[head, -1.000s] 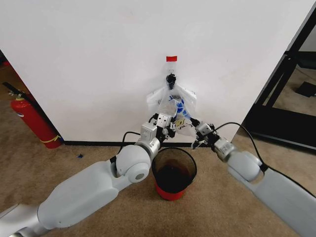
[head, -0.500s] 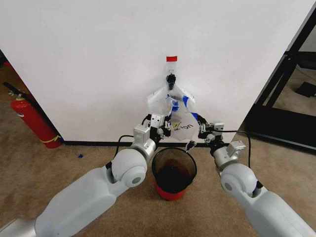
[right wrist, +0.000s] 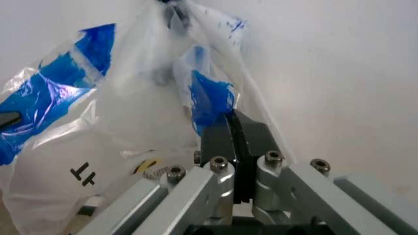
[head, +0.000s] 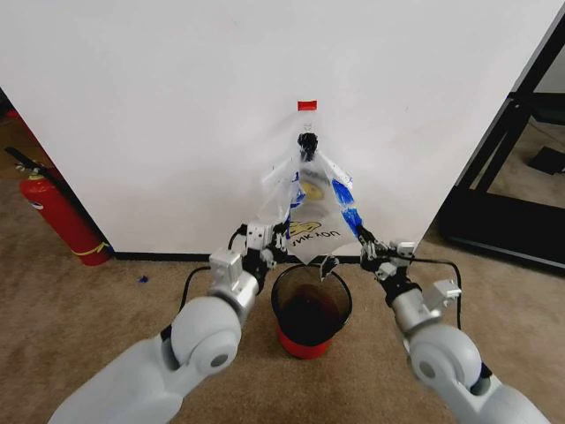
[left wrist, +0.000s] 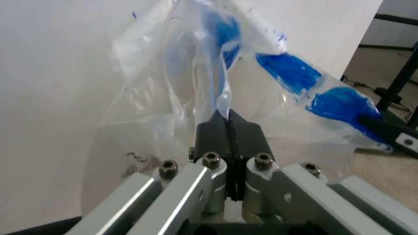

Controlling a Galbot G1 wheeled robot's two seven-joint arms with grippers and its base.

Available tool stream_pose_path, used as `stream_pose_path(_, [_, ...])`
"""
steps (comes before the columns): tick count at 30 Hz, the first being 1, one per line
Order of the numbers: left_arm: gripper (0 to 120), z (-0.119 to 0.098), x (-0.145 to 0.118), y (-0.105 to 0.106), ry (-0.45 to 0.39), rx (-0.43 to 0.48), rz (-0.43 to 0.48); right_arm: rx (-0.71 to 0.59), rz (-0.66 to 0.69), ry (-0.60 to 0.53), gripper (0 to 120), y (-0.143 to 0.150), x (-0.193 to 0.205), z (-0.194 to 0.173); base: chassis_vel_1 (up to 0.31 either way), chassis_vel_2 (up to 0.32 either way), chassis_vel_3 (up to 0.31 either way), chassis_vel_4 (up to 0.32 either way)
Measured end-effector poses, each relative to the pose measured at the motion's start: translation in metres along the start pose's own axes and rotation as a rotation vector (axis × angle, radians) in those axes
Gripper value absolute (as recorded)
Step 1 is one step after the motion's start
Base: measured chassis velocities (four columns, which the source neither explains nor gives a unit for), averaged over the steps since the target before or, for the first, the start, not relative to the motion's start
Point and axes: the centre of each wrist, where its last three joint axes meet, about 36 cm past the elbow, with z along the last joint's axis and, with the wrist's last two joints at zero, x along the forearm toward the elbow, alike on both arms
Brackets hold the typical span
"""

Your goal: Pick up the garbage bag from the wall and place it over the trash bin.

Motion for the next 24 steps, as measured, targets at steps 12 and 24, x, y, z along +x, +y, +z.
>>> stream_pose_path(12, [0,0.021,0.026,-0.003,0.021,0.018,-0.02,0.014,-0.024,0.02,0,0.007,0.019,0.011,0.0,0.0,0.0,0.0])
stream_pose_path(24, [0,0.024,0.036,-0.006,0.014,0.023,-0.028,0.029,-0.038,0.013,0,0.011,0.026,0.009,0.0,0.0,0.0,0.0])
